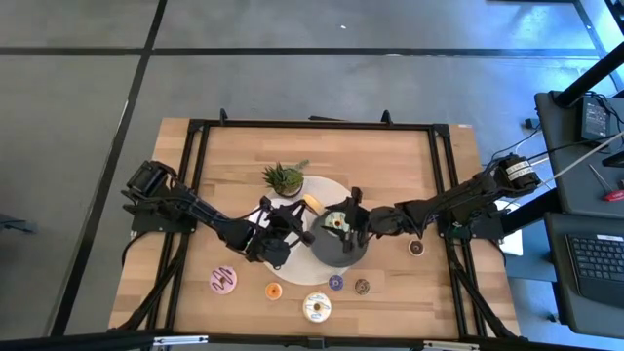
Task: Pick & Place donuts
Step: Put the large black donut on the gray plate
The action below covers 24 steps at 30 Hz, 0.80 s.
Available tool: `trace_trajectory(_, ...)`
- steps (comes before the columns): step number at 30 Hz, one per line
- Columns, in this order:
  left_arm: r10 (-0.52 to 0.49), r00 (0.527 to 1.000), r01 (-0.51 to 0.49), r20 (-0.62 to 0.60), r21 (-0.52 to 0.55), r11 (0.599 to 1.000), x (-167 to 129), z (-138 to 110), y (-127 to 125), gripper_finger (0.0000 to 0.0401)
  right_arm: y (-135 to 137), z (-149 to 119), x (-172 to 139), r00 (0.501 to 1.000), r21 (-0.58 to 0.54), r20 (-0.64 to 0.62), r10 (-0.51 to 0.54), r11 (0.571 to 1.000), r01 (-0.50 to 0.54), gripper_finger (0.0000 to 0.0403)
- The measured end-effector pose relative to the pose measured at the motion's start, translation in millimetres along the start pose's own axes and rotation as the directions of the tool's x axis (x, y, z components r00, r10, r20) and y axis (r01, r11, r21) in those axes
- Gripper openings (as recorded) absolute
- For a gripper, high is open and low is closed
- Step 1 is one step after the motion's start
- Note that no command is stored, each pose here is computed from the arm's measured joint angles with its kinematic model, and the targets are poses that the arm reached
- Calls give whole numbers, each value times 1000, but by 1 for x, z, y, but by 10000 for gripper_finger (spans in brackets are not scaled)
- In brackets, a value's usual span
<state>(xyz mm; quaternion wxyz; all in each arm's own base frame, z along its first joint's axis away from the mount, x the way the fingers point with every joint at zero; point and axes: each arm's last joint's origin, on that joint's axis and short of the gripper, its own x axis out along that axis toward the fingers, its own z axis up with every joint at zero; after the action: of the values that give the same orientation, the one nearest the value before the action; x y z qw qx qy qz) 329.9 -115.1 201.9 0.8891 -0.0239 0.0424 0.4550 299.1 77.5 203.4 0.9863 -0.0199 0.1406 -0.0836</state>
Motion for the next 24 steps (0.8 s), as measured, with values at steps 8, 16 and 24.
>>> trace_trajectory(8,-8,1000,8,-3,-9,1000,0,0,0,37,-3,6,1,998,31,57,-17,999,15,259)
trace_trajectory(16,-33,999,32,-15,-28,999,0,0,-1,34,-8,6,3,998,59,55,-34,998,31,214)
trace_trajectory(24,-33,999,32,-15,-54,998,0,0,-1,37,-9,6,4,998,61,54,-36,998,32,168)
